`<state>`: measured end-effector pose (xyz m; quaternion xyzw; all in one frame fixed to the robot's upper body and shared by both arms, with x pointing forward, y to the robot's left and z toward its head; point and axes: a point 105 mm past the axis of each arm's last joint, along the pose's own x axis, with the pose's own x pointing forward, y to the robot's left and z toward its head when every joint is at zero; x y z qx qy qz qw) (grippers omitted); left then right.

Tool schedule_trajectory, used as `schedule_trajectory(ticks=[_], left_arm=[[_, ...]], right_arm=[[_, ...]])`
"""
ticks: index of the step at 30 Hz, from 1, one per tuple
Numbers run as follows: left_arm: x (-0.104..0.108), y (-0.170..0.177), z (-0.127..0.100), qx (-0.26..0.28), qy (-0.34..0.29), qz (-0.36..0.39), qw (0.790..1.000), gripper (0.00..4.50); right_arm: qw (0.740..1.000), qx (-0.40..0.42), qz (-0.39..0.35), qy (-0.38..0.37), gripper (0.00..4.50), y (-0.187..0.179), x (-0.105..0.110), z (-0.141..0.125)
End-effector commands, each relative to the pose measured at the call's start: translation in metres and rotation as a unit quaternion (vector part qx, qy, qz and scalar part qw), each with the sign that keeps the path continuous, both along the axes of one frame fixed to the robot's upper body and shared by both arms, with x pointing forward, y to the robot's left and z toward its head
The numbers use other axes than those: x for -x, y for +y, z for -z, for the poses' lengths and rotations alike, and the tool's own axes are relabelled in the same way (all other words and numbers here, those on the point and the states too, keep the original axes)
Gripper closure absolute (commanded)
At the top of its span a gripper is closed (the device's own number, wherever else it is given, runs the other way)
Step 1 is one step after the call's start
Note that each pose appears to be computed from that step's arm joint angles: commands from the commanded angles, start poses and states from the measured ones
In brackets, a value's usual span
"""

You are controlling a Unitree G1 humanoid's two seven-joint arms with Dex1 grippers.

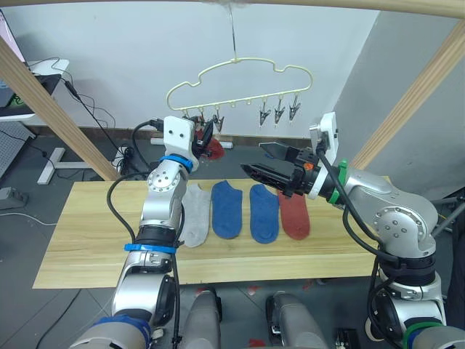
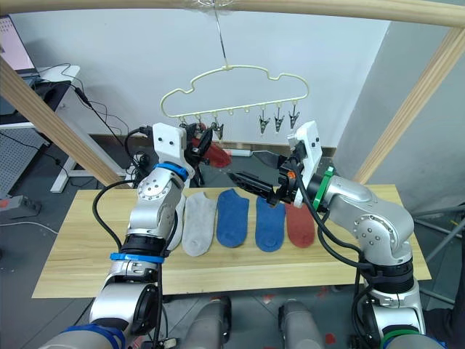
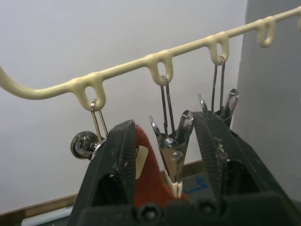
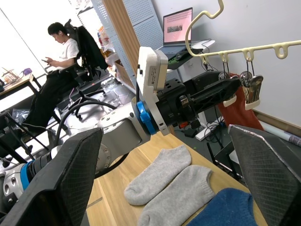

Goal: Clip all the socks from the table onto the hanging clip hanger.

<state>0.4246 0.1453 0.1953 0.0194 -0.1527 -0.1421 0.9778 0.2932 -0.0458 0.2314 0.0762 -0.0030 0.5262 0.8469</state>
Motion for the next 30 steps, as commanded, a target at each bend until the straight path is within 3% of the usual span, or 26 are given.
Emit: schedule_trajectory(ticks=[1, 13, 18, 22, 25, 30], left_arm=[[0.000, -0.001, -0.016, -0.004, -0.031, -0.001, 1.000, 2.41], [-0.003, -0.005, -0.019, -0.002, -0.034, 0.008, 0.999, 2.41], [-0.004, -0.007, -0.021, 0.005, -0.034, 0.012, 0.999, 3.85], [-0.004, -0.007, -0.022, 0.006, -0.033, 0.013, 0.999, 4.29], [-0.003, -0.006, -0.022, 0.007, -0.031, 0.014, 0.999, 4.29], [-0.003, -0.009, -0.017, 0.012, -0.001, 0.032, 0.999, 4.29]], right_arm=[[0.999, -0.011, -0.001, -0.032, 0.00, -0.002, 0.006, -0.015], [1.000, -0.011, 0.004, -0.028, 0.00, -0.003, 0.006, -0.013], [1.000, -0.012, 0.006, -0.022, 0.00, -0.003, 0.006, -0.010], [1.000, -0.013, 0.015, -0.015, 0.00, -0.005, 0.003, -0.006], [0.997, 0.030, 0.064, -0.004, 0.00, -0.013, -0.011, 0.013], [0.970, 0.170, 0.171, 0.016, 0.00, -0.041, -0.045, 0.072]])
